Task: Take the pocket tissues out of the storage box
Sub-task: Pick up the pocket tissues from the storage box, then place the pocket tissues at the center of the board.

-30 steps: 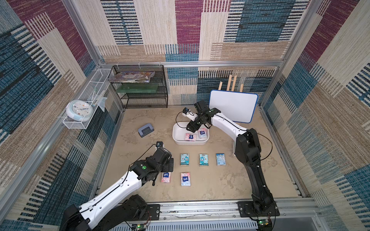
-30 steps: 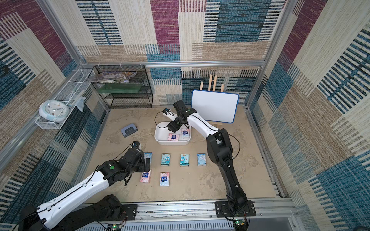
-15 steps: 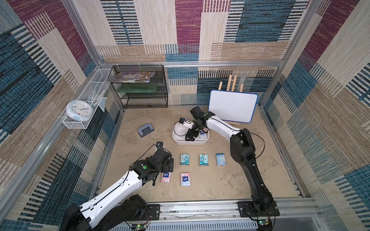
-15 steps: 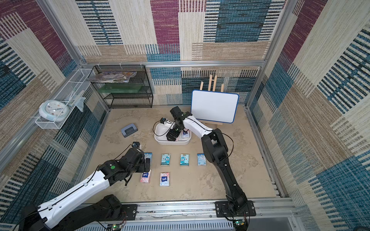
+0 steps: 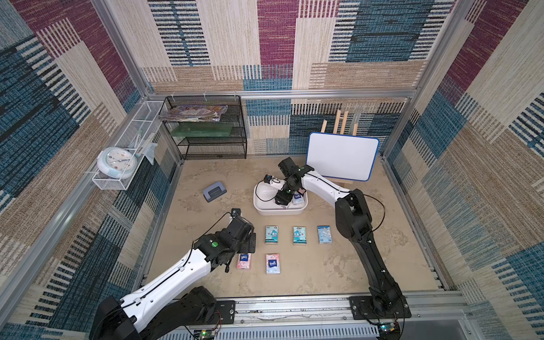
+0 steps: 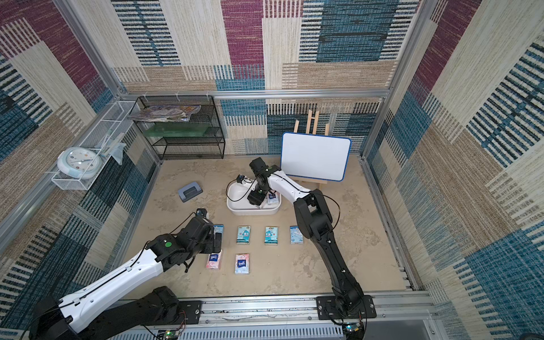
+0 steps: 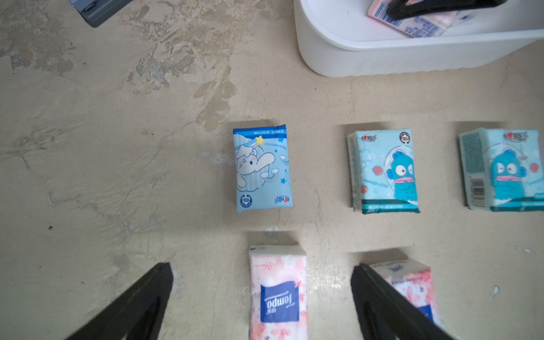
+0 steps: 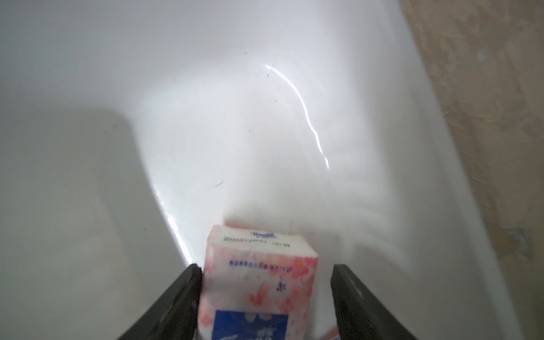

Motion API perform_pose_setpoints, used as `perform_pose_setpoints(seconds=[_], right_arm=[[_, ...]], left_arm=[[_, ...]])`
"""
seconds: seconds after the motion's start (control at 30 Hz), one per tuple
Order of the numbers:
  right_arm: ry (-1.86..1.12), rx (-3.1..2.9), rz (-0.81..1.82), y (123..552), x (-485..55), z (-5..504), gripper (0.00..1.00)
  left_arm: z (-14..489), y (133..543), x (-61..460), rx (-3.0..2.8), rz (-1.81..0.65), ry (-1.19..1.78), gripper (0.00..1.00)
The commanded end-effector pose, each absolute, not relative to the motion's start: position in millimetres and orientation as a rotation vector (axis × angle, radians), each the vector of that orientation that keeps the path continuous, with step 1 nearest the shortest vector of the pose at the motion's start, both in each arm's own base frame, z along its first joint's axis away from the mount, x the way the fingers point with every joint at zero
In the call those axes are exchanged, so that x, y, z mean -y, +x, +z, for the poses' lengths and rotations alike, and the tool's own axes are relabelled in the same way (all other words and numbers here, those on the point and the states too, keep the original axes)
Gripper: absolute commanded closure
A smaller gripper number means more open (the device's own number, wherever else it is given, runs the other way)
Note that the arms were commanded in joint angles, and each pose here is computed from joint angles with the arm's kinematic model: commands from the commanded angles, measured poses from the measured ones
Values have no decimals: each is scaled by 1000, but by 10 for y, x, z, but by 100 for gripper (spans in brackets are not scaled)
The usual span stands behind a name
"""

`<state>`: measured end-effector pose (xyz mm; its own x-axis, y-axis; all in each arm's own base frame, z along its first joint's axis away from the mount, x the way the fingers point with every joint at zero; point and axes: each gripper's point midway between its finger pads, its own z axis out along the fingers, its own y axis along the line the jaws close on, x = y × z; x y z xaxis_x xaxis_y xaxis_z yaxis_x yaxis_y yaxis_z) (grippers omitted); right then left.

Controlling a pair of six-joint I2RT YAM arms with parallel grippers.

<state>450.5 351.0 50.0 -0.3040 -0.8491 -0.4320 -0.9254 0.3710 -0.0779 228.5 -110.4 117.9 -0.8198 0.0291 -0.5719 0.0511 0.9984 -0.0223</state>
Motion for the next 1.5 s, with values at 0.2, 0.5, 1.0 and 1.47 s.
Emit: perform_pose_setpoints(seconds=[0.2, 0.5, 1.0, 1.47], right_arm=[[-1483, -2348, 308, 4376, -3456, 428, 29], [-1357, -2385, 361, 4368, -3520, 532, 49], [-815, -2364, 480, 4366, -3538, 1707, 54], [-294, -2569, 471, 3337, -3100, 1742, 54]], left_arm=[[1206, 2308, 1090, -2520, -32, 64, 0], [1310, 2362, 1111, -2488, -29, 97, 0], [1820, 2536, 1209, -2265, -58, 276, 0], [2011, 2549, 1345, -2216, -100, 400, 0]])
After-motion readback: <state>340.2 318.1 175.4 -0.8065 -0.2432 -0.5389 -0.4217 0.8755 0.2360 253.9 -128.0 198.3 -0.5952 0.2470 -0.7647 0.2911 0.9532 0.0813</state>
